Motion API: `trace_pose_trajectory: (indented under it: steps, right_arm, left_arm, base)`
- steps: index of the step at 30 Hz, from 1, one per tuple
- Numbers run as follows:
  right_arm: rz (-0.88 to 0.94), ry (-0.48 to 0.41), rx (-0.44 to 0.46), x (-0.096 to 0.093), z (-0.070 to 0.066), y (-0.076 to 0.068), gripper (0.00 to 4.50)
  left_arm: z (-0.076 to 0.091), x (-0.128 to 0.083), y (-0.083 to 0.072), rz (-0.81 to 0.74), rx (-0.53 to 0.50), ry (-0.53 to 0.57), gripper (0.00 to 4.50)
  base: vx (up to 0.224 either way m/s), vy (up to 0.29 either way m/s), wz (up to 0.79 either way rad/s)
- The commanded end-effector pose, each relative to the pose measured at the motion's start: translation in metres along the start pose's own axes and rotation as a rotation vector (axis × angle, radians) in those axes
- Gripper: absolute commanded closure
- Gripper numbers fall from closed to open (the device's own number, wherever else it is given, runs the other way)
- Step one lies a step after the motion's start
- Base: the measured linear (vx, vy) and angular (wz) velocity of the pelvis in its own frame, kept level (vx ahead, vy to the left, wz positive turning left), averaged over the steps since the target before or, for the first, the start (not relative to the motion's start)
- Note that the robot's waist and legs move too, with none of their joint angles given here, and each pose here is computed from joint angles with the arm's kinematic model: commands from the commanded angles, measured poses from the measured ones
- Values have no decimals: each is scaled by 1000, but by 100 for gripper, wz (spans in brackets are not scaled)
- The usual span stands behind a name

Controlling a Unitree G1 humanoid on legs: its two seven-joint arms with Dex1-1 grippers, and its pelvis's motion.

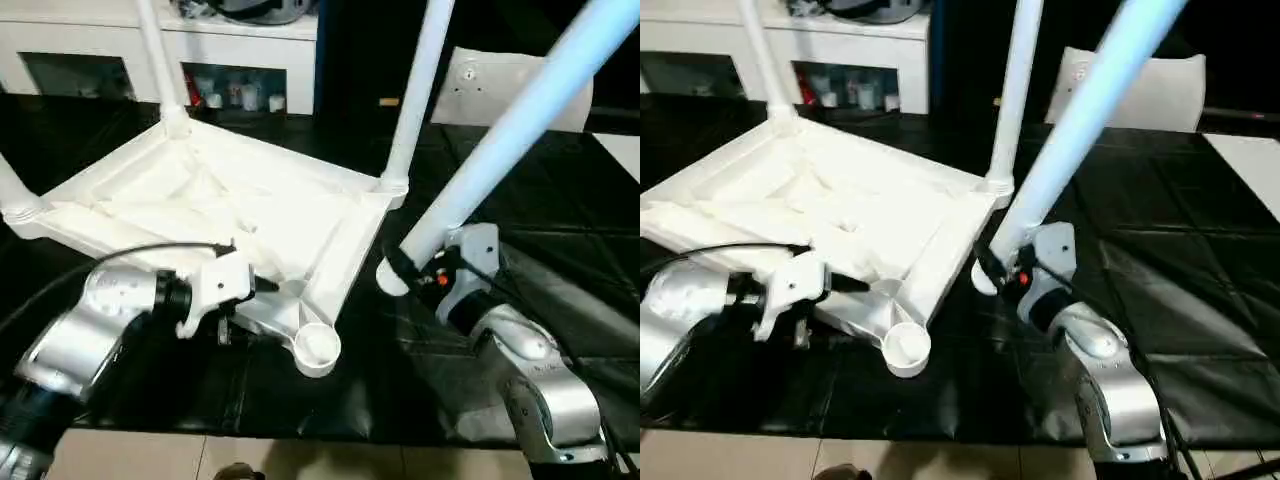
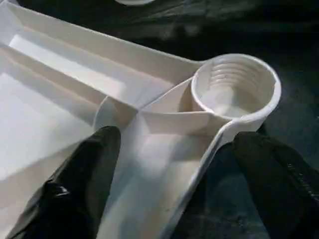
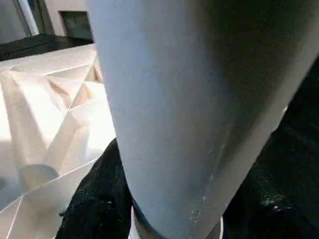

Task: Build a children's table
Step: Move to table, then insert table leg to table base

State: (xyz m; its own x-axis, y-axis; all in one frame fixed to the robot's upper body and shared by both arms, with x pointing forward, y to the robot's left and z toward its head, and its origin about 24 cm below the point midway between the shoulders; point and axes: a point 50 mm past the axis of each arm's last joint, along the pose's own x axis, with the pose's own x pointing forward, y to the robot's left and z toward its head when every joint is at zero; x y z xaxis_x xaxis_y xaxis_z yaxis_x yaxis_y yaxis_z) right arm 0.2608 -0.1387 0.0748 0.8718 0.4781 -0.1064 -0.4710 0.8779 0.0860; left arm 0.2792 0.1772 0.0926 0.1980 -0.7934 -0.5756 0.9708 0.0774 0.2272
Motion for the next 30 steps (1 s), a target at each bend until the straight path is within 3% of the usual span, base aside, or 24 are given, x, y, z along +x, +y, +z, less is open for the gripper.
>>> trace_pose_trajectory:
  steps: [1,9,11,13,16,30]
  right_arm:
    - [9,-12,-22,-1,3,1,260]
    - [50,10,-19,-4,-3,6,260]
    - [52,13,-19,-4,-4,7,260]
    - [53,17,-19,-6,-5,8,260]
    - [50,22,-16,-7,-6,9,260]
    - [60,34,-11,-9,-10,14,260]
  left_arm:
    - [-1,2,0,-31,22,18,109]
    - [-10,4,15,-144,104,111,177]
    - [-11,6,18,-146,126,122,177]
    - [-13,7,21,-155,149,141,209]
    - [-14,7,25,-179,166,166,213]
    - [-20,12,32,-236,247,212,346]
  base:
    - [0,0,0]
    - [0,0,0]
    - [0,0,0]
    - [0,0,0]
    - [0,0,0]
    - [0,0,0]
